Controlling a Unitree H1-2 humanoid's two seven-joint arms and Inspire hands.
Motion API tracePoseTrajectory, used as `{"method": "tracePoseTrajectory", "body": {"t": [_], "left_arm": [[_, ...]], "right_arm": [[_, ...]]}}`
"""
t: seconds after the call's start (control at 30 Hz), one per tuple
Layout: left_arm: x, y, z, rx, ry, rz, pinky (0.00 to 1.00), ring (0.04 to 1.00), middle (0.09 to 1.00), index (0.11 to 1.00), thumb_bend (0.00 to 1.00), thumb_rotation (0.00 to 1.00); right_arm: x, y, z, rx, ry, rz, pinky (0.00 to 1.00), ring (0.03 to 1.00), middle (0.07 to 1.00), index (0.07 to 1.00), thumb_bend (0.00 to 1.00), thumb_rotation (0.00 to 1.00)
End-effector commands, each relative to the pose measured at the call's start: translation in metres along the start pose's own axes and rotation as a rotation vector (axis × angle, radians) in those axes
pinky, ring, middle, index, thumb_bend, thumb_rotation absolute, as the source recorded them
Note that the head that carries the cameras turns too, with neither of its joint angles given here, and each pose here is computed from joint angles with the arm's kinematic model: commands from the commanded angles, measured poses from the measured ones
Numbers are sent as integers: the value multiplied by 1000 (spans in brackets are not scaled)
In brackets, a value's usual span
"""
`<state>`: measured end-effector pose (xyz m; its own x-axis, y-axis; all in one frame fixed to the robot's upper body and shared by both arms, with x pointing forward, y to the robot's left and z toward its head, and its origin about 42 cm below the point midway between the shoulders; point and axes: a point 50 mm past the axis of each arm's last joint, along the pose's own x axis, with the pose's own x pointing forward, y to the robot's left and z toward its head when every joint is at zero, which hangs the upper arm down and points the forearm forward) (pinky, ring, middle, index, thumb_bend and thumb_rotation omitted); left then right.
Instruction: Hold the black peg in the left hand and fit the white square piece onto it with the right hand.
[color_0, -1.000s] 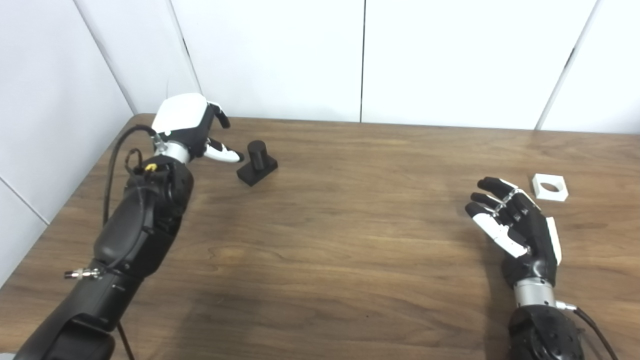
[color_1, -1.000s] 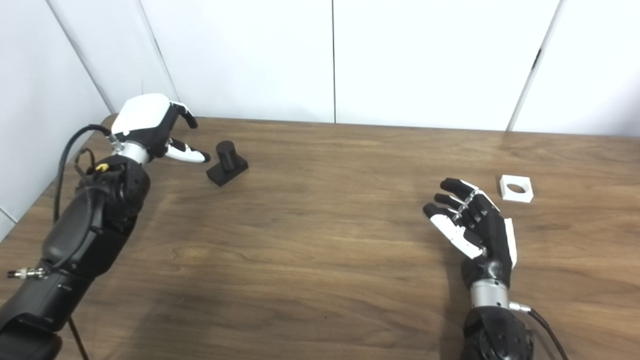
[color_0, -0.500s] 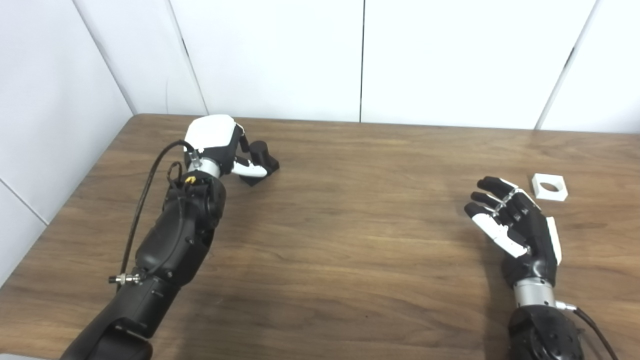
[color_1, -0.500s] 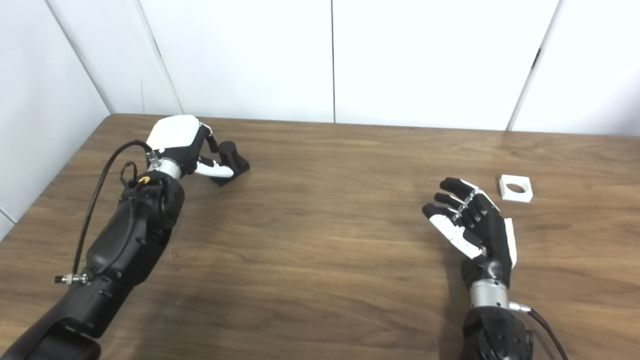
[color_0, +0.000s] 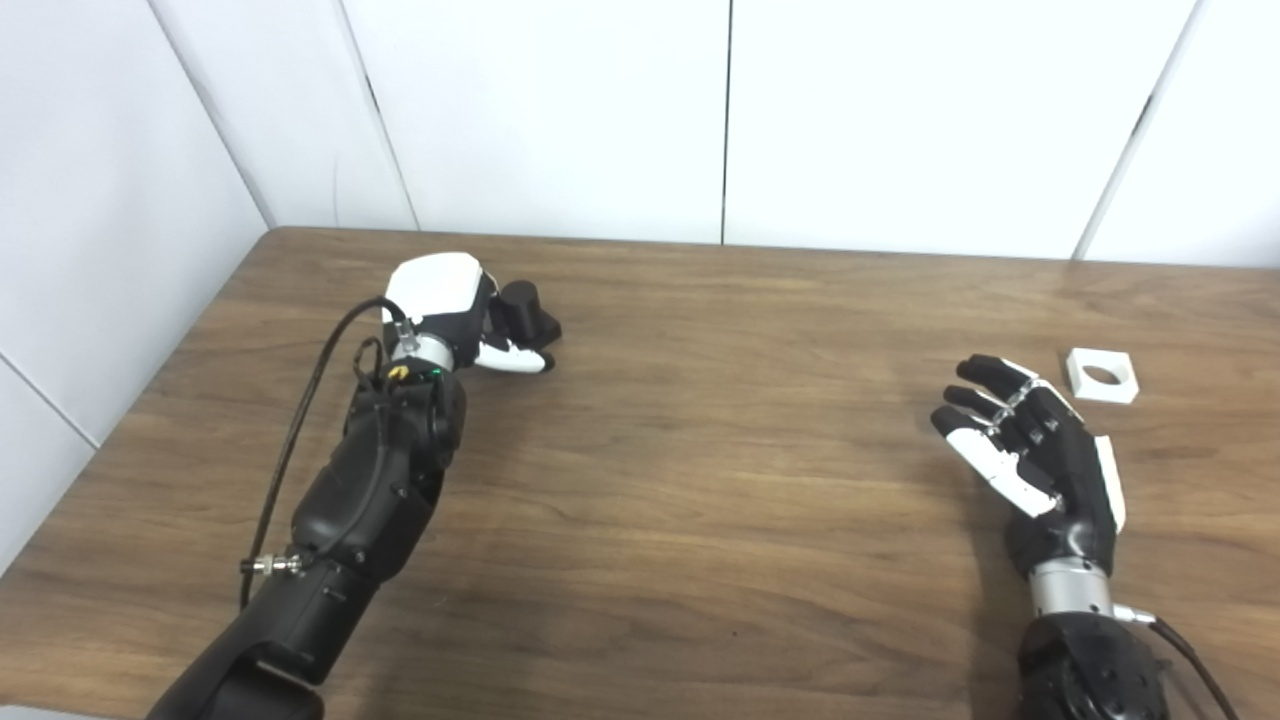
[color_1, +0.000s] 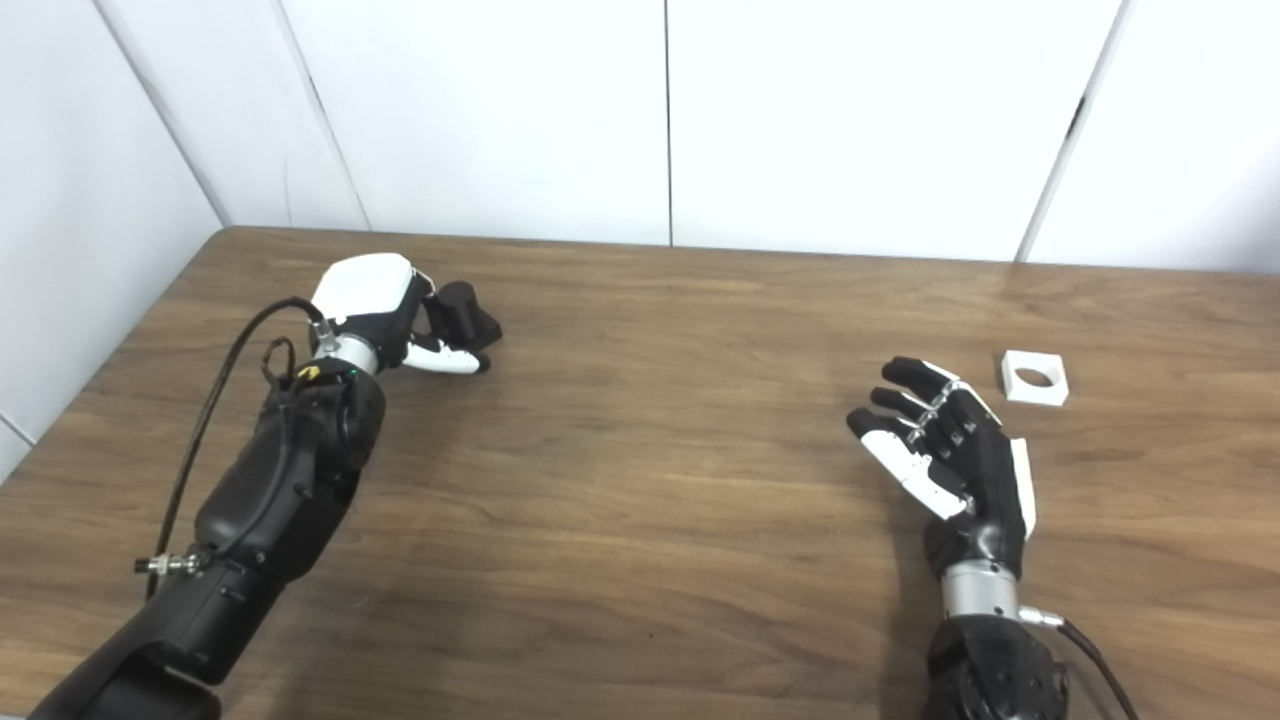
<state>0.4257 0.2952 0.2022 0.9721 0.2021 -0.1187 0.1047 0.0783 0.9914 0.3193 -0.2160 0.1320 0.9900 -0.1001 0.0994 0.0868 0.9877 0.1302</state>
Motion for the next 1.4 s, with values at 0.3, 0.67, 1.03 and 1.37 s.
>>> {"method": "tracePoseTrajectory", "body": {"t": [0.3, 0.67, 1.03, 1.37], "left_arm": [[8, 14, -8, 33, 33, 66, 524, 740, 793, 565, 896, 514], [9, 9, -11, 13, 15, 82, 507, 736, 800, 577, 825, 460], [8, 20, -10, 15, 9, 128, 492, 723, 778, 588, 838, 444], [1, 40, -7, -23, -26, 177, 538, 746, 801, 524, 840, 382]], "right_arm": [[-4, -6, 7, 4, -36, -9, 581, 665, 712, 647, 711, 170], [-7, -6, 5, 4, -29, -15, 586, 661, 714, 646, 713, 172], [-4, -5, 5, 6, -29, -8, 588, 665, 713, 650, 722, 179], [-1, -2, 2, 11, -26, 2, 581, 665, 717, 648, 722, 181]]}}
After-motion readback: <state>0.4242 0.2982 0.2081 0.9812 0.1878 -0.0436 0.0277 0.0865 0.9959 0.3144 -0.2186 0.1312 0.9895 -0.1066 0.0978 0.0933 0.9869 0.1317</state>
